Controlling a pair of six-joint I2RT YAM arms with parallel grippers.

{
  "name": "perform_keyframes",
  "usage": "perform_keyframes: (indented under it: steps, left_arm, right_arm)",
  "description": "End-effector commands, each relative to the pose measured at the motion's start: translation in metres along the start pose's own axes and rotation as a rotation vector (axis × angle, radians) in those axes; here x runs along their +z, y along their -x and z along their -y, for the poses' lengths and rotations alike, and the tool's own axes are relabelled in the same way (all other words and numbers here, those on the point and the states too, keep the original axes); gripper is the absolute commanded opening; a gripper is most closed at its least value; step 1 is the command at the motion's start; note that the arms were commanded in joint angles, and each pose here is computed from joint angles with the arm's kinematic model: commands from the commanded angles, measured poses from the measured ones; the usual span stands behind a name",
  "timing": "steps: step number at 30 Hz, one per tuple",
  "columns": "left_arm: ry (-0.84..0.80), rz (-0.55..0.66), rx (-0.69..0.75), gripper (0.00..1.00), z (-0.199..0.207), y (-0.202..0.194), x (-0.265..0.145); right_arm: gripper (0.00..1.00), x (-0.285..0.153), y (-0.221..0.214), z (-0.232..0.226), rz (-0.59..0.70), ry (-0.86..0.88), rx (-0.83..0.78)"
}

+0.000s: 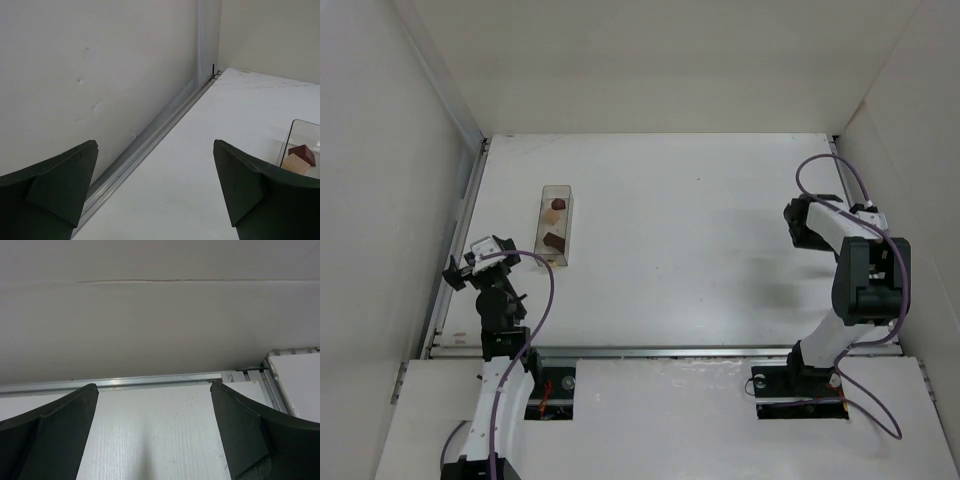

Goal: Build the wood block tower

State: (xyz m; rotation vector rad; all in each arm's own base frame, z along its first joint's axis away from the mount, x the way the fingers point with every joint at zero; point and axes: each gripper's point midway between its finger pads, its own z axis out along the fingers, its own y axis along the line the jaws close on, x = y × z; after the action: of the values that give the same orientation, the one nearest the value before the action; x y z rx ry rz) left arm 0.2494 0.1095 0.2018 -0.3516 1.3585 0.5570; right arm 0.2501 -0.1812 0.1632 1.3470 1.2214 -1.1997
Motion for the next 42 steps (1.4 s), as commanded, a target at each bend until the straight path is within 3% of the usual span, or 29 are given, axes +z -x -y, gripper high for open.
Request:
perform_keyframes:
  steps: [1, 7, 8, 9, 10, 11, 13, 14, 15, 17, 18, 19, 21, 23, 26, 29, 30, 31, 38, 42]
  left_arm:
    - [-0.004, 0.032, -0.015, 1.0, 0.0, 0.006, 0.0]
    - [-0.038, 0.051, 0.01, 1.0, 0.005, 0.01, 0.001]
    - [-0.087, 0.039, 0.047, 1.0, 0.014, 0.014, 0.004]
    - [-0.25, 0.063, 0.096, 1.0, 0.04, 0.027, 0.003]
    - [-0.394, -0.004, 0.256, 1.0, 0.057, 0.015, -0.002]
    - [-0.47, 0.067, 0.26, 1.0, 0.068, 0.063, 0.003]
    - [-0.582, -0.002, 0.182, 1.0, 0.092, 0.08, 0.009]
    - [-0.592, -0.017, 0.148, 1.0, 0.094, 0.113, 0.018]
    - [-0.636, -0.141, 0.174, 1.0, 0.11, 0.091, 0.032]
    - [-0.676, -0.301, 0.251, 1.0, 0.119, 0.07, 0.036]
    - [-0.702, -0.311, 0.278, 1.0, 0.126, 0.084, 0.042]
    - [-0.777, -0.395, 0.356, 1.0, 0.137, 0.059, 0.045]
    - [-0.79, -0.51, 0.339, 1.0, 0.142, 0.054, 0.049]
    - [-0.832, -0.683, 0.303, 1.0, 0.16, 0.018, 0.054]
    - [-0.887, -0.878, 0.273, 0.97, 0.186, -0.012, 0.061]
    - [-0.818, -1.012, 0.216, 0.83, 0.197, -0.041, 0.069]
    - [-0.786, -1.033, 0.225, 0.75, 0.194, -0.049, 0.071]
    - [-0.772, -1.022, 0.217, 0.72, 0.197, -0.052, 0.077]
    - [-0.735, -1.129, 0.229, 0.64, 0.198, -0.098, 0.069]
    - [-0.688, -1.169, 0.259, 0.37, 0.19, -0.117, 0.065]
  right_arm:
    - [1.0, -0.005, 0.045, -0.012, 0.117, 0.064, -0.011]
    - [1.0, -0.04, 0.102, -0.04, 0.187, 0.168, -0.076]
    - [1.0, -0.048, 0.109, -0.045, 0.196, 0.188, -0.069]
    - [1.0, -0.056, 0.109, -0.051, 0.169, 0.208, -0.085]
    - [1.0, -0.078, 0.124, -0.063, 0.136, 0.262, -0.041]
    - [1.0, -0.09, 0.12, -0.074, 0.112, 0.289, -0.087]
    - [1.0, -0.119, 0.119, -0.096, 0.079, 0.354, -0.219]
    - [1.0, -0.149, 0.121, -0.114, 0.072, 0.427, -0.26]
    - [1.0, -0.189, 0.105, -0.164, 0.009, 0.649, -0.463]
    - [0.97, -0.254, 0.056, -0.194, -0.079, 1.158, -0.654]
    - [0.97, -0.279, 0.072, -0.196, -0.101, 1.29, -0.545]
    - [0.98, -0.308, 0.072, -0.2, -0.205, 1.423, -0.435]
    - [0.98, -0.33, 0.075, -0.201, -0.284, 1.508, -0.365]
    - [0.98, -0.351, 0.054, -0.203, -0.345, 1.583, -0.413]
    - [0.98, -0.357, 0.029, -0.206, -0.363, 1.55, -0.511]
    - [0.98, -0.363, 0.007, -0.193, -0.377, 1.546, -0.591]
    - [0.98, -0.36, 0.002, -0.193, -0.38, 1.528, -0.586]
    - [1.0, -0.36, -0.009, -0.184, -0.386, 1.53, -0.618]
    - [1.0, -0.357, -0.027, -0.169, -0.407, 1.524, -0.635]
    - [1.0, -0.355, -0.027, -0.169, -0.401, 1.515, -0.634]
